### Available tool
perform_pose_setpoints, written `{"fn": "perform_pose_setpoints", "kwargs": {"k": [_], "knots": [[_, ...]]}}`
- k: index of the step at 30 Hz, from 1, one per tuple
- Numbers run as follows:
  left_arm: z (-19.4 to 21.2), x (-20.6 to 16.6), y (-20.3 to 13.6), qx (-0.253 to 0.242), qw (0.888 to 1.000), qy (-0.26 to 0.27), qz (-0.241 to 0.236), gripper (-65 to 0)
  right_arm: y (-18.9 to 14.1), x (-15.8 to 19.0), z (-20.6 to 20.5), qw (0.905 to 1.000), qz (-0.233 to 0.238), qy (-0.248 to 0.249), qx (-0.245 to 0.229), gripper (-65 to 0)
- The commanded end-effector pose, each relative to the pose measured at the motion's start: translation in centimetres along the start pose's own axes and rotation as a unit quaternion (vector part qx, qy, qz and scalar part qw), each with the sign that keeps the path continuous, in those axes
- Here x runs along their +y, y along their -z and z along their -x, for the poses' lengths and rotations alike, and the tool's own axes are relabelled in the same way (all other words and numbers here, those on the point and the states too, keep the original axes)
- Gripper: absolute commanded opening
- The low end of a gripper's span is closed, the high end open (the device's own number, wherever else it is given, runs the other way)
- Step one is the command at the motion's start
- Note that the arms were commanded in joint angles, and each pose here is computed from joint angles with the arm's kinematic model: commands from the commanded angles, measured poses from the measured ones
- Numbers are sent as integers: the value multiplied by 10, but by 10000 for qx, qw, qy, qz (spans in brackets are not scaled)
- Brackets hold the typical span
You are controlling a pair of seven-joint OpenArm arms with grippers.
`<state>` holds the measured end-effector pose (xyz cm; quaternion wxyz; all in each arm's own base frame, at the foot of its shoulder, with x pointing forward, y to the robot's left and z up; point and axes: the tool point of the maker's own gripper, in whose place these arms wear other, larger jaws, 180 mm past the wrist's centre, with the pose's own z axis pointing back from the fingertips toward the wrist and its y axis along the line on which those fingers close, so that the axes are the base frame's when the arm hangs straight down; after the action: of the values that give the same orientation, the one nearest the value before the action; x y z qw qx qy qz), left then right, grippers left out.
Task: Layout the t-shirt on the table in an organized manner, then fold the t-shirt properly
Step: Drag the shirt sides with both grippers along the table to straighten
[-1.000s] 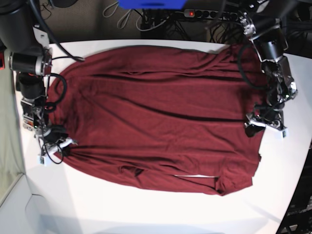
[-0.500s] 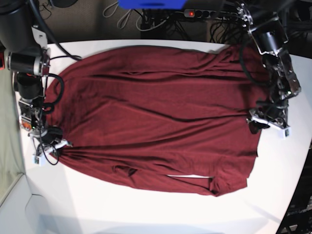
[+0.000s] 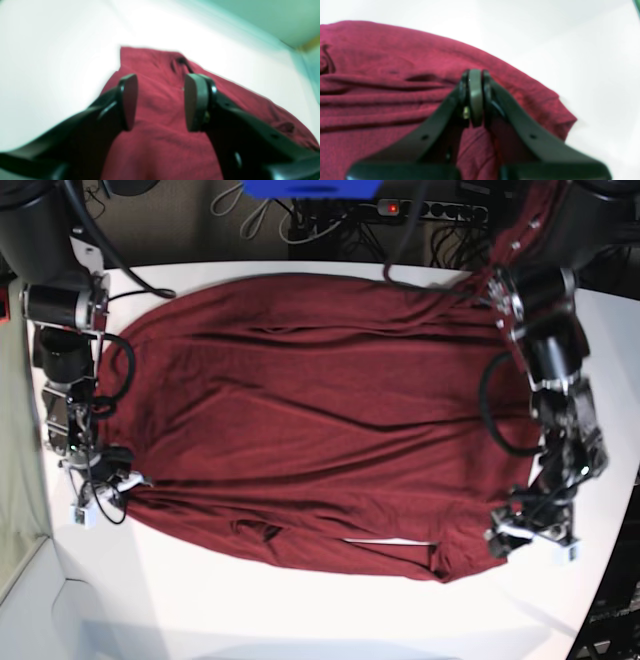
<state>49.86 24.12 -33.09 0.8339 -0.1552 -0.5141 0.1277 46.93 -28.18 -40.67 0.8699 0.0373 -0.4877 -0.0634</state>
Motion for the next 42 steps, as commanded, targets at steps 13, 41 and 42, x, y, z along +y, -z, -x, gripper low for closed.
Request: {"fn": "perform_pose_setpoints", "kwargs": {"k": [13, 41, 42], "knots": [[29, 23, 39, 57, 9944, 753, -743, -358, -3, -8, -15, 9997, 48, -30, -247, -650], [-93, 88, -9, -1741, 9696, 324, -1690, -353, -38, -26, -84, 9896, 201, -368, -1377, -650], [-85, 90, -10, -1595, 9723, 240, -1691, -353, -40, -25, -85, 9900, 202, -429, -1327, -650]]}}
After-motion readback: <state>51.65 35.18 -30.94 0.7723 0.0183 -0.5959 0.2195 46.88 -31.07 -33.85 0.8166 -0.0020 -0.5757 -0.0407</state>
